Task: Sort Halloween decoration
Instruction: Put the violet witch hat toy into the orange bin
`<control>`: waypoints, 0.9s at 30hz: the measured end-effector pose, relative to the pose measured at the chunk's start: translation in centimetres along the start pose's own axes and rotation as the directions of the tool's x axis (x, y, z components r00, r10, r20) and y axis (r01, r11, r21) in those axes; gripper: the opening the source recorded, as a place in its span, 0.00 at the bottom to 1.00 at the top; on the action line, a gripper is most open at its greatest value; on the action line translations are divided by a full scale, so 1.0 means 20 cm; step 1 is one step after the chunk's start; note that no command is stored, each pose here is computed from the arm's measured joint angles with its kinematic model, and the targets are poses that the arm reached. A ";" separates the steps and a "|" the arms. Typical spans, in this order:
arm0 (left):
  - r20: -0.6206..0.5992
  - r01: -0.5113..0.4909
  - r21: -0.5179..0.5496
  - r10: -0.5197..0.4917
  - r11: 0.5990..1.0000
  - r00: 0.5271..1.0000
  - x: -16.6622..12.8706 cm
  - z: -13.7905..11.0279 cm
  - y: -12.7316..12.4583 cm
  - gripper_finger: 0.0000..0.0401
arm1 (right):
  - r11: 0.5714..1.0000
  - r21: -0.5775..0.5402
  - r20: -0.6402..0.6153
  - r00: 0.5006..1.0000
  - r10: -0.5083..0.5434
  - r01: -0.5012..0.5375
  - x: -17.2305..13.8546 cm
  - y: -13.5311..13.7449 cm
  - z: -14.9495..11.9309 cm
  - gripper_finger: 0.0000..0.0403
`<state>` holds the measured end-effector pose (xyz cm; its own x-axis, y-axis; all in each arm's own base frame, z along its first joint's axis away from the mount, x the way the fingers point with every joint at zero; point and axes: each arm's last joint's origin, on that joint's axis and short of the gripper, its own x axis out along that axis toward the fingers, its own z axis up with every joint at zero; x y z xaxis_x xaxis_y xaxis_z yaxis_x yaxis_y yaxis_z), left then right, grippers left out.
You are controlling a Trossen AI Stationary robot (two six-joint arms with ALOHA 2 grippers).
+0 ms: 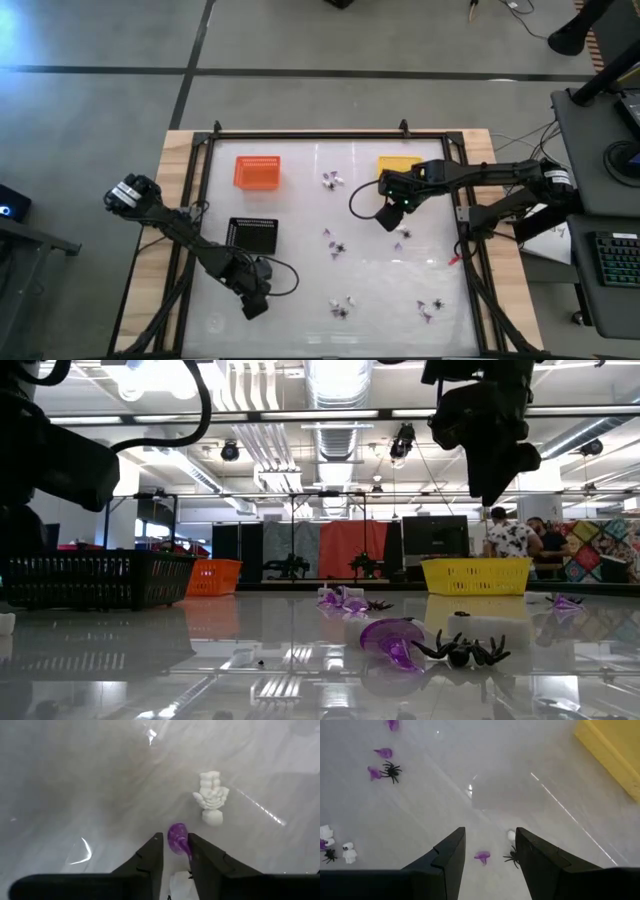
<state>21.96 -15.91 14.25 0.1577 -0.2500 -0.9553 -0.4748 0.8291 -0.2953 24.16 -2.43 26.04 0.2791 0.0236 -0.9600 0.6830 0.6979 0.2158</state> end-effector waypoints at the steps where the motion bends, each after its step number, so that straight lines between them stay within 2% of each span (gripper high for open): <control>1: 0.000 -0.001 0.006 0.001 1.000 1.000 0.00 0.00 0.00 0.14 | 1.000 0.000 0.000 1.000 0.000 0.000 0.00 0.00 0.00 0.41; 6: 0.002 0.020 0.021 -0.020 1.000 1.000 -0.01 0.00 -0.01 0.02 | 1.000 -0.003 -0.001 1.000 0.000 0.000 0.00 0.00 0.00 0.41; 16: -0.014 0.079 0.036 -0.078 0.996 0.997 -0.09 0.02 -0.08 0.00 | 1.000 -0.004 0.001 1.000 0.001 -0.001 0.00 0.00 0.00 0.41; 23: -0.023 -0.009 0.077 0.011 0.997 1.000 -0.25 0.02 -0.11 0.00 | 1.000 -0.004 0.001 1.000 -0.001 0.001 0.00 0.00 0.00 0.41; 27: 0.047 -0.028 0.100 0.024 0.995 0.999 -0.37 0.01 -0.10 0.00 | 1.000 -0.012 0.003 1.000 -0.003 0.003 0.00 0.00 0.00 0.41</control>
<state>21.96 -15.70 21.90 0.1874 -0.2063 -0.9604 -0.3904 0.8815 -0.2656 24.18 -2.35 26.04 0.2793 0.0196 -0.9600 0.6754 0.7067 0.2109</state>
